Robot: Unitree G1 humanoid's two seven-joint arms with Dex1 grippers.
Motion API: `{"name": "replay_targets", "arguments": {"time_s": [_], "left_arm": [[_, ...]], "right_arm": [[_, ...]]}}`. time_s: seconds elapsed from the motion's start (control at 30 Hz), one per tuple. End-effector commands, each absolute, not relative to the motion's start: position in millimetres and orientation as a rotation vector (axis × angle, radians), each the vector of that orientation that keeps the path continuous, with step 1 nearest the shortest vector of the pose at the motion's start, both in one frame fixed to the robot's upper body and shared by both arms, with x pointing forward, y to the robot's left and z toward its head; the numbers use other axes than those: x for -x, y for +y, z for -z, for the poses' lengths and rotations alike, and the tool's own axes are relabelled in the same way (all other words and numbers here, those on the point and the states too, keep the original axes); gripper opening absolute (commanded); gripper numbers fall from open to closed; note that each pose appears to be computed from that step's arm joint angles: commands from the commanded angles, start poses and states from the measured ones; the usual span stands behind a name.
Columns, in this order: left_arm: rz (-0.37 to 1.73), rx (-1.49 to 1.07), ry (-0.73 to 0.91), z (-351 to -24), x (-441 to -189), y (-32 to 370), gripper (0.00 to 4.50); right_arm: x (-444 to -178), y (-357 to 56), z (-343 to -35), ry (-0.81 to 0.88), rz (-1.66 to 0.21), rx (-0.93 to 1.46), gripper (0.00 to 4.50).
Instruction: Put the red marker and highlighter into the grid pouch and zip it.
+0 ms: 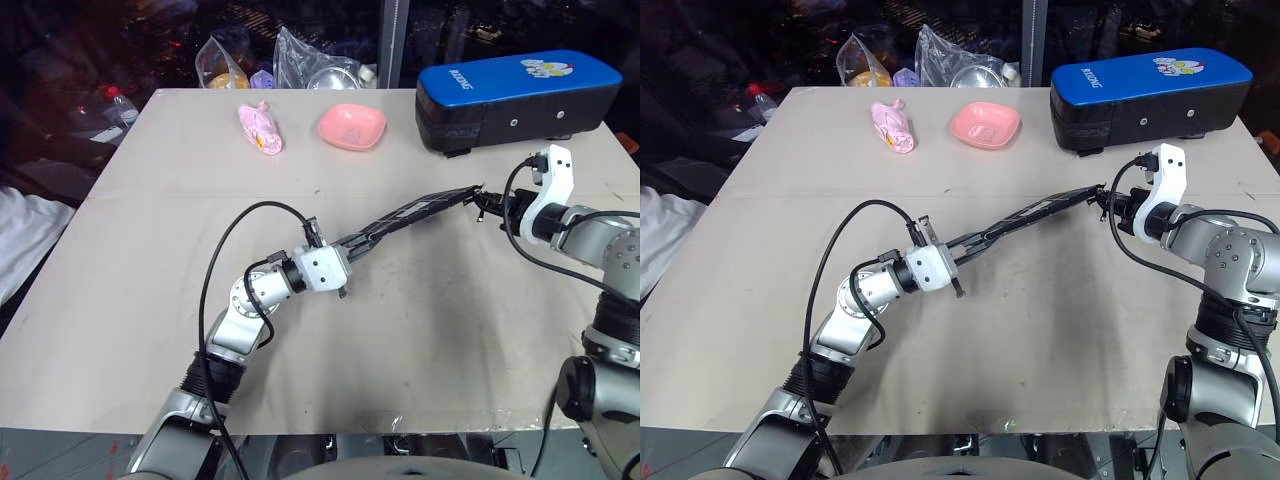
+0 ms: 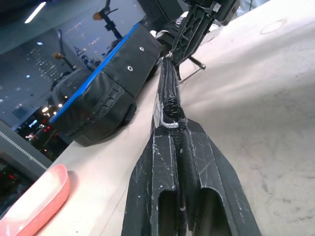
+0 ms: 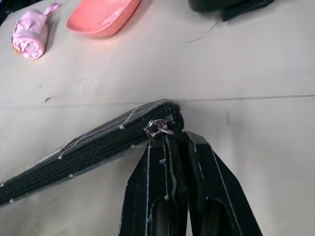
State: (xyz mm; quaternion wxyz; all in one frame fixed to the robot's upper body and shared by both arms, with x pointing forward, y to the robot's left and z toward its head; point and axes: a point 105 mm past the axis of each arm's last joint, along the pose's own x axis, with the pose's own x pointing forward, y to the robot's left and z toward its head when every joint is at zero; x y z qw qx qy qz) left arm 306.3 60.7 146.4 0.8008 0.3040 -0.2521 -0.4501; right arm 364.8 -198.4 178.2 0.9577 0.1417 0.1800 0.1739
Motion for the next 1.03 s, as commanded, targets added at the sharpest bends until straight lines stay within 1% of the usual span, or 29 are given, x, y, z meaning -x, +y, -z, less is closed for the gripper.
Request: {"name": "replay_targets", "arguments": {"time_s": [0.03, 0.07, 0.1, 0.17, 0.23, 0.27, 0.3, 0.33, 0.37, 0.4, 0.43, 0.47, 0.5, 0.53, 0.57, 0.67, 0.73, 0.83, 1.03], "left_arm": [[0.908, -0.670, -0.568, -154.6, -311.8, 71.9, 0.00], [0.904, -0.675, -0.566, -154.3, -312.9, 72.9, 0.00], [0.894, -0.686, -0.558, -153.0, -314.8, 75.5, 0.00], [0.894, -0.670, -0.520, -148.9, -316.4, 83.0, 0.00], [0.928, -0.630, -0.470, -143.3, -313.0, 88.3, 0.00], [0.947, -0.628, -0.454, -140.3, -309.4, 90.2, 0.68], [0.953, -0.635, -0.446, -138.2, -307.0, 92.0, 1.02], [0.945, -0.636, -0.431, -135.8, -305.8, 95.6, 1.47], [0.933, -0.629, -0.416, -134.0, -305.3, 99.4, 2.03], [0.915, -0.598, -0.391, -132.3, -304.8, 105.0, 2.29], [0.901, -0.561, -0.367, -130.9, -303.8, 110.2, 2.99], [0.886, -0.508, -0.335, -129.3, -301.8, 116.7, 3.25], [0.892, -0.425, -0.275, -124.0, -295.5, 123.8, 3.77], [0.901, -0.369, -0.235, -120.5, -290.0, 127.4, 4.19], [0.927, -0.315, -0.179, -114.5, -282.2, 129.6, 4.36], [0.965, -0.230, -0.019, -96.7, -265.1, 132.8, 4.36], [0.961, -0.233, 0.028, -88.8, -252.6, 132.4, 4.36], [0.855, -0.302, 0.059, -81.1, -253.6, 137.3, 4.36], [0.836, -0.261, 0.071, -82.3, -243.3, 138.5, 4.36]], "right_arm": [[-362.3, -207.1, -190.8, 0.295, -0.327, -0.245, 0.63], [-361.7, -206.1, -189.3, 0.295, -0.326, -0.240, 0.76], [-359.5, -205.1, -187.1, 0.295, -0.343, -0.221, 1.14], [-351.9, -204.2, -183.7, 0.287, -0.404, -0.186, 2.24], [-346.3, -210.2, -178.6, 0.290, -0.411, -0.118, 3.21], [-343.3, -215.2, -173.8, 0.295, -0.402, -0.071, 3.73], [-340.2, -219.0, -169.4, 0.301, -0.398, -0.031, 4.30], [-336.6, -223.1, -164.3, 0.301, -0.398, 0.019, 4.50], [-333.4, -226.7, -160.3, 0.296, -0.400, 0.071, 4.50], [-329.1, -230.0, -155.2, 0.292, -0.413, 0.130, 4.50], [-324.6, -232.1, -150.5, 0.287, -0.435, 0.181, 4.50], [-318.7, -230.9, -148.3, 0.255, -0.487, 0.225, 4.50], [-309.0, -225.4, -148.2, 0.192, -0.577, 0.231, 4.50], [-301.4, -222.2, -148.8, 0.143, -0.636, 0.233, 4.50], [-295.2, -224.3, -142.5, 0.141, -0.663, 0.251, 4.50], [-281.5, -229.9, -124.7, 0.158, -0.725, 0.255, 4.50], [-271.1, -232.9, -126.0, 0.067, -0.789, 0.165, 4.50], [-265.8, -247.7, -114.1, 0.096, -0.780, 0.138, 4.50], [-252.6, -262.7, -103.1, 0.102, -0.793, 0.172, 4.50]]}}
